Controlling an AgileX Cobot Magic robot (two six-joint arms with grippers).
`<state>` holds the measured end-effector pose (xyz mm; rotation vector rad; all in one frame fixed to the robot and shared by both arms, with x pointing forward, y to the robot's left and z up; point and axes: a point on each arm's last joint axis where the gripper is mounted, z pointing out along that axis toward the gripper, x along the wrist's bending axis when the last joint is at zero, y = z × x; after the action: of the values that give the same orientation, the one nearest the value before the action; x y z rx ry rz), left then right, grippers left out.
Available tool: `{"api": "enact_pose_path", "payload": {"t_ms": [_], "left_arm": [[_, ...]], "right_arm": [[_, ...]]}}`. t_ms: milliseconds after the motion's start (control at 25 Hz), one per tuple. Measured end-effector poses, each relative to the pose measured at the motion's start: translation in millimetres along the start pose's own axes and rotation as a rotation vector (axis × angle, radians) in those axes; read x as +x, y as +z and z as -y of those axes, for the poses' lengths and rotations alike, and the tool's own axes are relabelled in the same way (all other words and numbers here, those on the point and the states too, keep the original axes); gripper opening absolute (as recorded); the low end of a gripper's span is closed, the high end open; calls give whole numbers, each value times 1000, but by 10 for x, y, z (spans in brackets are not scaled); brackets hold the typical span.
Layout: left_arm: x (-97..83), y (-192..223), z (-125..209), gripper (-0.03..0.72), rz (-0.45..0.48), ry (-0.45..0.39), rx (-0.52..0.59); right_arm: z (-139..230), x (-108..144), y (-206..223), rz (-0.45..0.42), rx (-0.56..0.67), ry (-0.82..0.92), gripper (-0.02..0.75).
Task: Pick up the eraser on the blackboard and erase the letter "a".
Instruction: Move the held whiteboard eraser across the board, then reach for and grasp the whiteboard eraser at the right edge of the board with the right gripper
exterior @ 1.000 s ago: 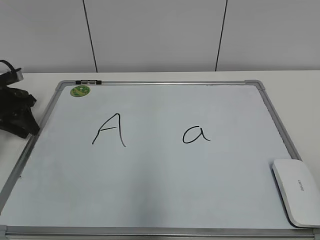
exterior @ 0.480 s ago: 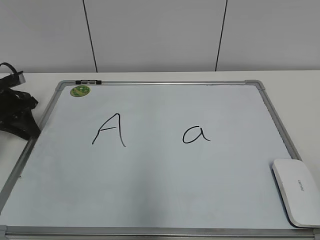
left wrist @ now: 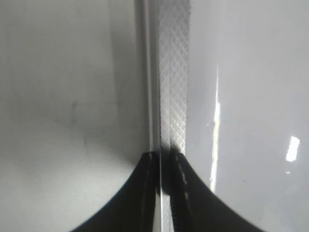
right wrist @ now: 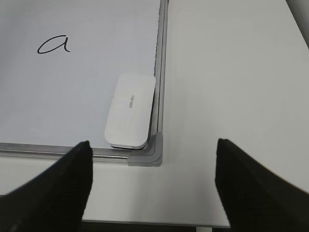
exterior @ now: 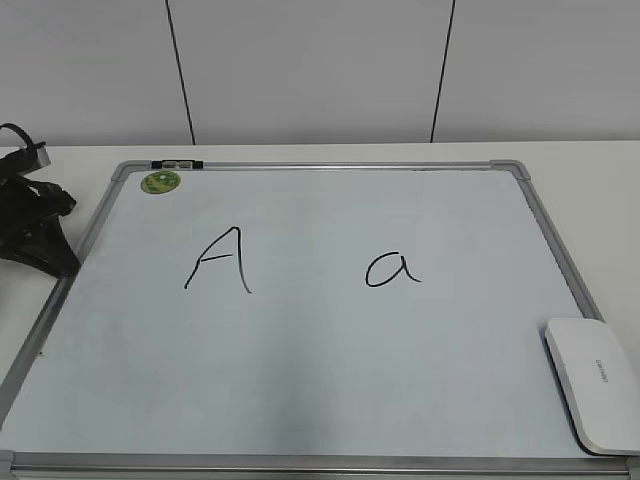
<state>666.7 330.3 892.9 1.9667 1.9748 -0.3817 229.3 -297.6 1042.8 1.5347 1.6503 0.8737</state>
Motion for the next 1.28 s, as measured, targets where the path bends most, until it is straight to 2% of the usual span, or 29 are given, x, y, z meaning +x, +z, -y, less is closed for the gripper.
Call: {"api": "enact_pose_path", "payload": {"t_ms": [240, 400, 520, 640, 920, 1120, 1280], "left_arm": [[-4, -5, -2, 43, 2, 0, 1], [-2, -5, -1, 43, 0, 1, 2], [-2, -5, -1, 43, 0, 1, 2], [-1, -5, -1, 43, -1, 2, 2], [-1, -5, -1, 43, -1, 2, 2], [-1, -5, -1, 43, -1, 2, 2], [-1, -5, -1, 43, -1, 2, 2]], "right_arm": [[-103, -11, -18, 4, 9, -10, 587], [-535, -55, 43, 23, -19, -30, 579], [-822, -75, 160, 25, -56, -32, 542], [-966, -68, 383, -4, 42, -16, 501], [-1092, 34, 1079, -153, 447, 56, 484], [-982, 43, 1527, -159, 671, 97, 483], [-949, 40, 1745, -147, 722, 127, 483]]}}
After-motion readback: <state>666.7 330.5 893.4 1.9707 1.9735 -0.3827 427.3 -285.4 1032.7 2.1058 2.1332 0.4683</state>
